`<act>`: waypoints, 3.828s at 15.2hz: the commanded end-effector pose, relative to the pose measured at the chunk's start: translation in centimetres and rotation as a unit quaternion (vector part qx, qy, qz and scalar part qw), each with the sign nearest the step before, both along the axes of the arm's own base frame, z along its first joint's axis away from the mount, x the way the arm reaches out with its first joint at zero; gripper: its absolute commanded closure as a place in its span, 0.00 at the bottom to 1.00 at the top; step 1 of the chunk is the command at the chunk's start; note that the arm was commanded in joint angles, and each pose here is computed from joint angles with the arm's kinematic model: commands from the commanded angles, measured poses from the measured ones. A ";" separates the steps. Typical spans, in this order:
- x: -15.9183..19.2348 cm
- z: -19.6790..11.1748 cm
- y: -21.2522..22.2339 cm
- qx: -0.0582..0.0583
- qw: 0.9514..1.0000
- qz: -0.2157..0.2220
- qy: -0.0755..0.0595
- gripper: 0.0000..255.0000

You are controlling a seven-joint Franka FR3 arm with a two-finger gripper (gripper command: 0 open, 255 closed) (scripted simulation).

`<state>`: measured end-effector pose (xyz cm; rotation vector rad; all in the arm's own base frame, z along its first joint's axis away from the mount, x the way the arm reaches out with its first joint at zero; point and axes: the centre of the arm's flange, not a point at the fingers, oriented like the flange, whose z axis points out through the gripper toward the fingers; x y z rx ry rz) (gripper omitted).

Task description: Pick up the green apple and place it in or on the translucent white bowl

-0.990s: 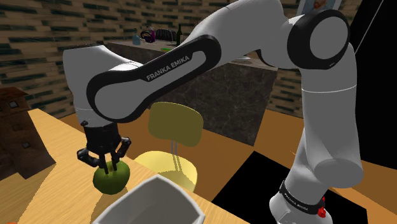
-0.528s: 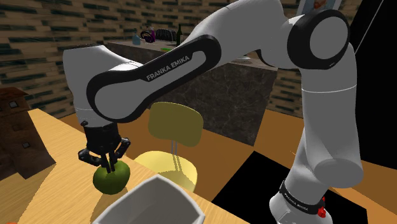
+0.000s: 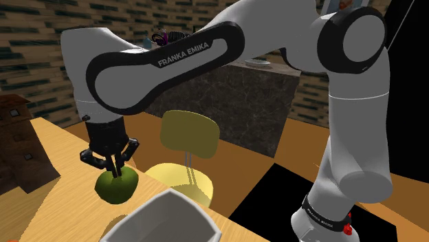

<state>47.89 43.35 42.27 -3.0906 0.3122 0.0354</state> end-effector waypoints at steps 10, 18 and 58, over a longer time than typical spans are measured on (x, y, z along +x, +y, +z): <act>0.0 5.8 0.0 0.000 1.000 0.000 0.000 1.00; 0.0 10.0 0.0 0.000 1.000 0.000 0.000 1.00; -24.1 19.8 1.2 0.000 1.000 0.000 0.000 1.00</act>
